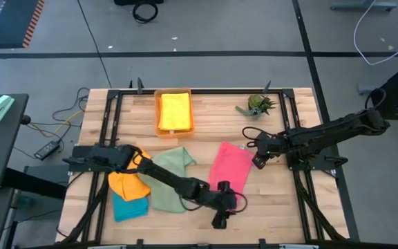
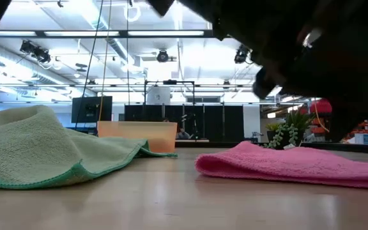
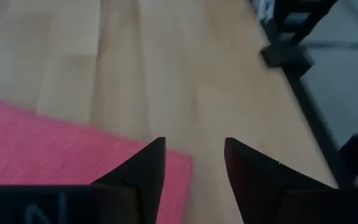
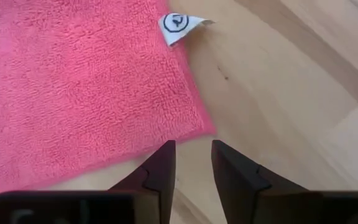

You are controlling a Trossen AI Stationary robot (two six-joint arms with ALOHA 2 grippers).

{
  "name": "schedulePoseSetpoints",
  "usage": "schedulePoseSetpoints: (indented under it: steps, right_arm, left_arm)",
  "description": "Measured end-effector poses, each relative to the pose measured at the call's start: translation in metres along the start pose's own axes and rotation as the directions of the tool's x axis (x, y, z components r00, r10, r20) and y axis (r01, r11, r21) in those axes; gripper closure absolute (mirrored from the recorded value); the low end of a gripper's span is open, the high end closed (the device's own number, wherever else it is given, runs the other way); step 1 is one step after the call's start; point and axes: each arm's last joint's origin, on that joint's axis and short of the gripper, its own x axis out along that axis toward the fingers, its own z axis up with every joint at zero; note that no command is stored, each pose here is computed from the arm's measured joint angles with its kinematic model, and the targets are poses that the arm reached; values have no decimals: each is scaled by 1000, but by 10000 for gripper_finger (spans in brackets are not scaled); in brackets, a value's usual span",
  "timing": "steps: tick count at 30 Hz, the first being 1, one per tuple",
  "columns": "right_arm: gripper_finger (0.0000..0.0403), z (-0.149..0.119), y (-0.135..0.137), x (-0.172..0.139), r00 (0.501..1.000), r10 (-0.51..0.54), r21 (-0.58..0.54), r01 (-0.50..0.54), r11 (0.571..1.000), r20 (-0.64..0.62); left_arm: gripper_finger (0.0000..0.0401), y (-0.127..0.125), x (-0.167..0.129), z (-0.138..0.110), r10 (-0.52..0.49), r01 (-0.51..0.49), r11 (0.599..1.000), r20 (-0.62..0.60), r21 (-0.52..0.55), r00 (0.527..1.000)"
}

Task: Fold microfiber towels
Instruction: Fold the pink microfiber cloth

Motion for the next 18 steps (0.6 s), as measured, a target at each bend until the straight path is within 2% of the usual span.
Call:
schedulePoseSetpoints:
  steps: [2,6,10,12,18]
  right_arm:
    - [290,-2,-1,-2,1000,-3,-5,3,1000,-5]
    - [292,-2,-2,-1,1000,-25,3,25,1000,-6]
    - [292,0,-1,-1,999,-24,84,22,996,24]
    - [292,1,1,-1,999,-21,132,14,991,49]
    - [292,3,3,6,996,-52,177,39,984,70]
  left_arm:
    - [228,0,11,8,-7,7,1000,9,-4,1000]
    - [229,-1,27,5,-20,22,999,-49,41,999]
    - [228,-4,34,-5,-42,48,997,-98,55,994]
    - [227,-4,34,-13,-33,43,997,-163,57,986]
    - [228,-10,36,-16,-40,51,997,-163,63,986]
